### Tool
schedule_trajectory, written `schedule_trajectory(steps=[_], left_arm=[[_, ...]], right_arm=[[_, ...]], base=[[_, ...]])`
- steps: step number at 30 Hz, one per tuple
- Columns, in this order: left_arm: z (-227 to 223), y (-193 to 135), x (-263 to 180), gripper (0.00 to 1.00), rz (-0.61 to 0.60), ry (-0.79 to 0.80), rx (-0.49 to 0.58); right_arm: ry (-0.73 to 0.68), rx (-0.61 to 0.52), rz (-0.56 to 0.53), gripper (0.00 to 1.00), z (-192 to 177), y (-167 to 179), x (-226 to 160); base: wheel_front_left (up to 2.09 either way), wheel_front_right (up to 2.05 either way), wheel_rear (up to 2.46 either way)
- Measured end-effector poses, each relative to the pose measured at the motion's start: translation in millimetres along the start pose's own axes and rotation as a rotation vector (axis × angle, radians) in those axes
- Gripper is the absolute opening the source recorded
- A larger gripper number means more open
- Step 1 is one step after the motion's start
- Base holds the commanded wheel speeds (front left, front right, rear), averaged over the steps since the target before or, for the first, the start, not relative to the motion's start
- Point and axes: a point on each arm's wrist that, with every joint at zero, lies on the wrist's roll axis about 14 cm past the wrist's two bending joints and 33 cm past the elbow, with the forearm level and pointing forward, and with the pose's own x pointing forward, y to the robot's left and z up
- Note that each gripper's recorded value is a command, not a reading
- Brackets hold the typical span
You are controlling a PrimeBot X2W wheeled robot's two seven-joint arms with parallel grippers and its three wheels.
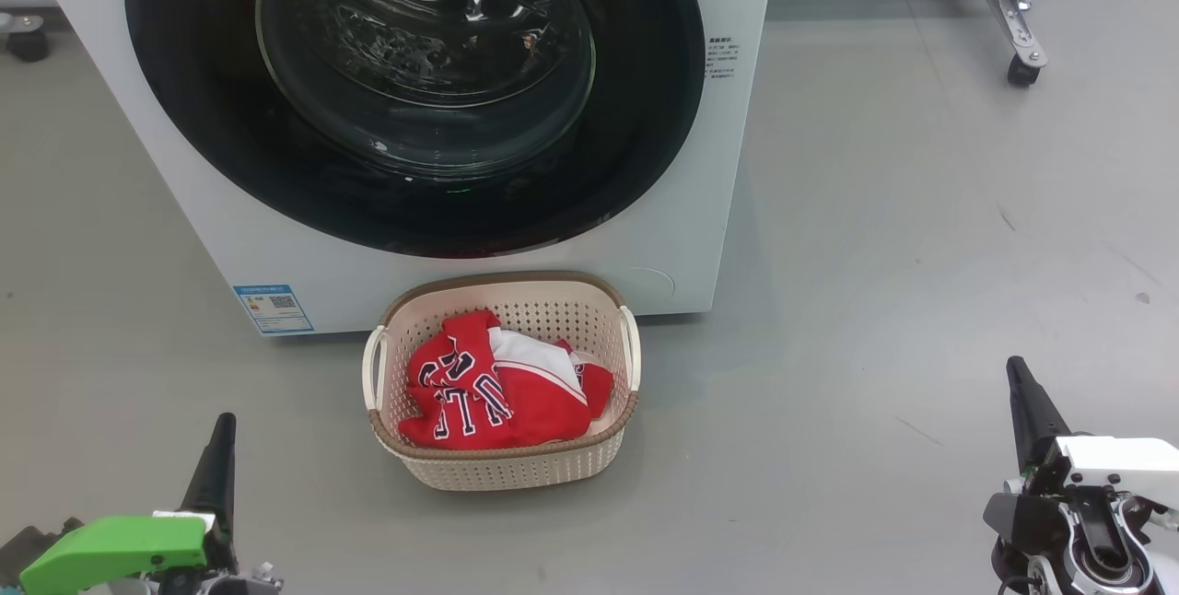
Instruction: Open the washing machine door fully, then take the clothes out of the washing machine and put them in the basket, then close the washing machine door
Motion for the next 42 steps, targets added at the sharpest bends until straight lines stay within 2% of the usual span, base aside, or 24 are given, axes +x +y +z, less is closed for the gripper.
schedule_trajectory(steps=[42], left_arm=[[0.9, -0.8, 2.2, 0.00, -0.005, 0.002, 0.000]], right_arm=[[0.002, 0.003, -0.001, 0.00, -0.3, -1.2, -0.2]], base=[[0.00, 0.00, 0.00]])
